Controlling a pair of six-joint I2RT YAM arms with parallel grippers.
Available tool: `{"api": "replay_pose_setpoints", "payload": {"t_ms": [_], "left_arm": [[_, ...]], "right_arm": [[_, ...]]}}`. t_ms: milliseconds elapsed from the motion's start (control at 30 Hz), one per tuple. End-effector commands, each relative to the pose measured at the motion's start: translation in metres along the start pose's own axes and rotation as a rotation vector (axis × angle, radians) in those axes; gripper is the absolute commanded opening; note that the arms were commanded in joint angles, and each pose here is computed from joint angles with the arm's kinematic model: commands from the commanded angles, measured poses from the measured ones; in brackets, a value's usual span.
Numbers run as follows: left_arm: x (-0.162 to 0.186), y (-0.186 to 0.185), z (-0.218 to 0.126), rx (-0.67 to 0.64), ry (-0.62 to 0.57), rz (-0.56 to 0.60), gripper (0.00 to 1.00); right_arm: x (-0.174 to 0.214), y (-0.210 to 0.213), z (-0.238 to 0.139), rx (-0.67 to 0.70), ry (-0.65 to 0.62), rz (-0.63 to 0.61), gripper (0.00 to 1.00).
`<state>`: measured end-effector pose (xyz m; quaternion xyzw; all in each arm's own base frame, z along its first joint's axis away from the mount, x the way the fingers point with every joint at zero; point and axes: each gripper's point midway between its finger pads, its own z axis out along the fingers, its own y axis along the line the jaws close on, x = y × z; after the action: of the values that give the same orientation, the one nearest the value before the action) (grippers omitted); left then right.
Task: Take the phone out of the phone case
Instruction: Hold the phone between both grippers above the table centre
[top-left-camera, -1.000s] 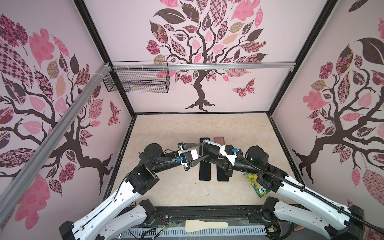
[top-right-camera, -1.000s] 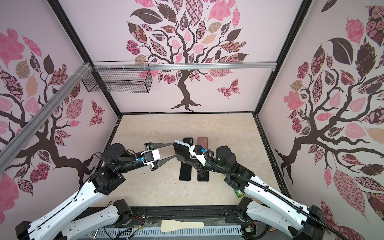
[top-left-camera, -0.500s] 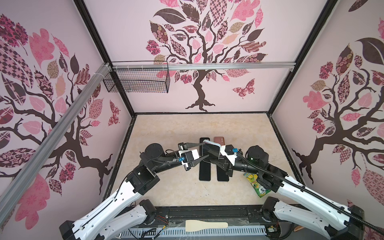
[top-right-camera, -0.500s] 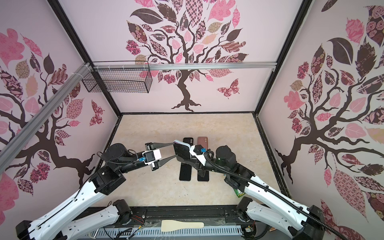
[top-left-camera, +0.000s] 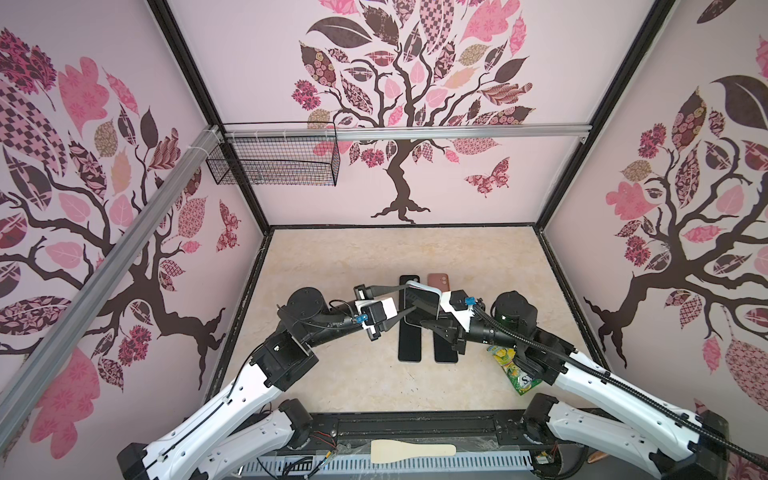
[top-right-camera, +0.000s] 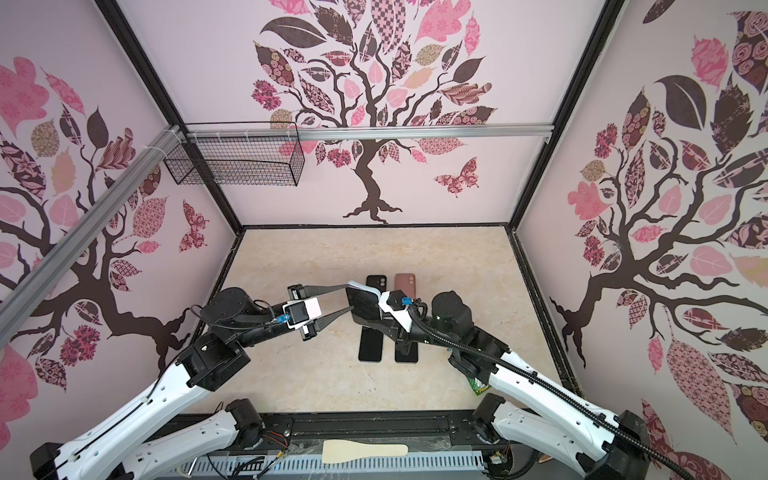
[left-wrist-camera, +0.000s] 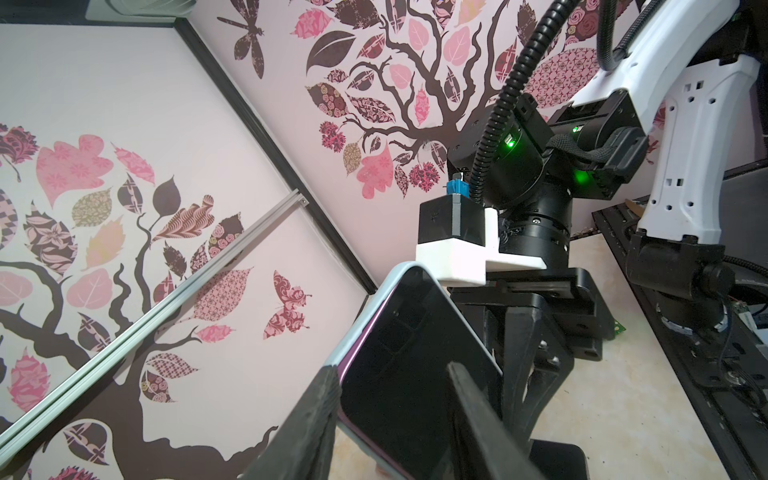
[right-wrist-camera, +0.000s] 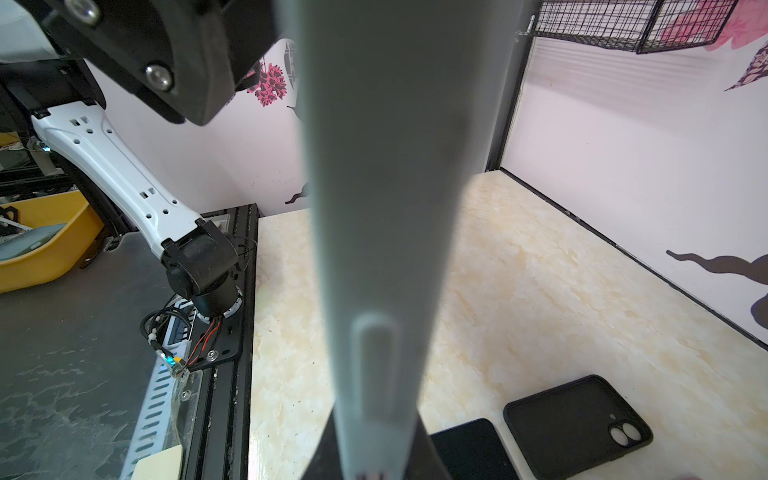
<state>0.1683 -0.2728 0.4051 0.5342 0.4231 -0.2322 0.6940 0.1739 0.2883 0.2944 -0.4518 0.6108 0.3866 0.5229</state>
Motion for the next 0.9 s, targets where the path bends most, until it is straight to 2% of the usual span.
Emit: {"api": "replay_pose_setpoints", "payload": {"t_ms": [0,500,867], "left_arm": [[0.002,0.002,0.001,0.0,0.019,-0.012,0.45],[0.025,-0.01,0.008,0.047,0.086,-0.058,0.44],[0.05,-0.041,0.014,0.148,0.084,-0.221,0.4]], "right_arm": [[-0.038,0.012,-0.009,-0.046,-0.113,-0.077,0.0],[-0.045,0.02,-0.013,-0.082,-0.138,-0.095,0.0],[-0.055,0.028,-0.018,-0.12,-0.158,-0.114,0.0]]}}
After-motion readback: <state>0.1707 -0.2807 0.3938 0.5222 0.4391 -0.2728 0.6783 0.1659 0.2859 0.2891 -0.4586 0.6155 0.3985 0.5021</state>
